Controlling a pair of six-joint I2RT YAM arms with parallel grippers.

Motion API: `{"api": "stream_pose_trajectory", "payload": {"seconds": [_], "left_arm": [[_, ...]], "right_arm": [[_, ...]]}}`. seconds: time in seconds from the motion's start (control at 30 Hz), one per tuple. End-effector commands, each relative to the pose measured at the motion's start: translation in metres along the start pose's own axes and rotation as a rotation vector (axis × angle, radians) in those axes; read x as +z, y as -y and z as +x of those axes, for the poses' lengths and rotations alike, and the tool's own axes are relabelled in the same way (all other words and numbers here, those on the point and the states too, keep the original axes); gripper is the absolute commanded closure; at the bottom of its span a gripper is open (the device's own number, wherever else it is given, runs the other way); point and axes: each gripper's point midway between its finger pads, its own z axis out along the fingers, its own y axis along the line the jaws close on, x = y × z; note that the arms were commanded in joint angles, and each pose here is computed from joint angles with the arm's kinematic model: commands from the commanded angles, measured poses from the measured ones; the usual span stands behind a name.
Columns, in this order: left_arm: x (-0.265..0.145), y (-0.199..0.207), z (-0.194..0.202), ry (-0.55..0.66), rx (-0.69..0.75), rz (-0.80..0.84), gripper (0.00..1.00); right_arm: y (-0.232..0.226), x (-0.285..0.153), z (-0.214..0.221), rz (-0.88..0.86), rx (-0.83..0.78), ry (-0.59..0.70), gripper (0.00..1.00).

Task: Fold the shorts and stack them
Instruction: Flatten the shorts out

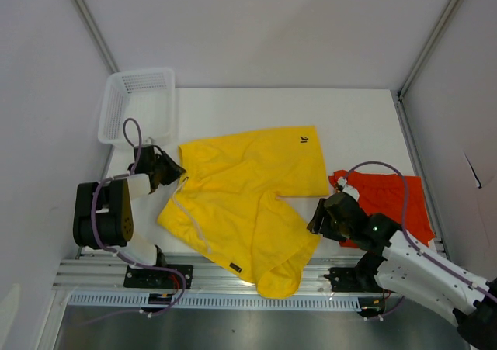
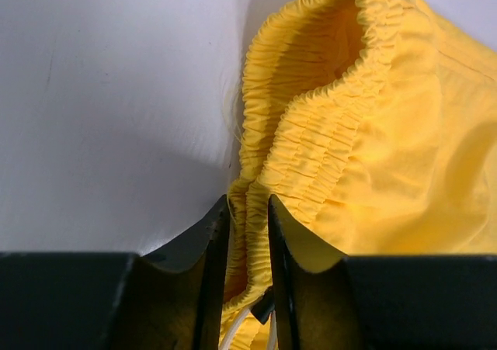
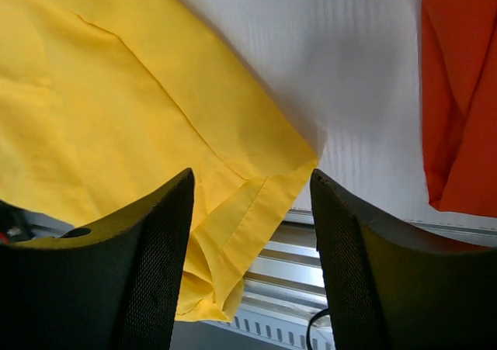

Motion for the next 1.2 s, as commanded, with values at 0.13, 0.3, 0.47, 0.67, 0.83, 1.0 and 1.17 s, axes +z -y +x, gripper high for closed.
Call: {"api": "stream_pose_trajectory", "payload": {"seconds": [0.13,0.3,0.47,0.67,0.83,1.0,1.17], "left_arm": [[-0.011,-0.001,0.0,0.037,0.01,-0.011,0.52],[-0.024,0.0,-0.003,0.056,0.012,-0.022,0.3],[-0.044,0.005,-0.01,0.103,0.019,-0.027,0.22],[-0.07,0.006,-0.003,0.146,0.041,-0.014,0.22],[-0.084,0.015,0.002,0.164,0.039,0.029,0.23],[-0.096,0.037,0.011,0.163,0.061,0.089,0.23],[-0.098,0.047,0.022,0.13,0.054,0.139,0.26]], "right_arm": [[-0.013,0.011,0.02,-0.131,0.21,-0.066,0.37],[-0.013,0.023,0.028,-0.144,0.265,-0.083,0.37],[-0.017,0.032,0.029,-0.185,0.309,-0.068,0.4],[-0.016,0.032,0.015,-0.182,0.324,-0.026,0.47],[-0.01,0.036,0.006,-0.156,0.317,-0.009,0.5],[-0.006,0.042,-0.009,-0.151,0.332,0.031,0.7],[-0.002,0.04,-0.027,-0.144,0.34,0.077,0.96]]}}
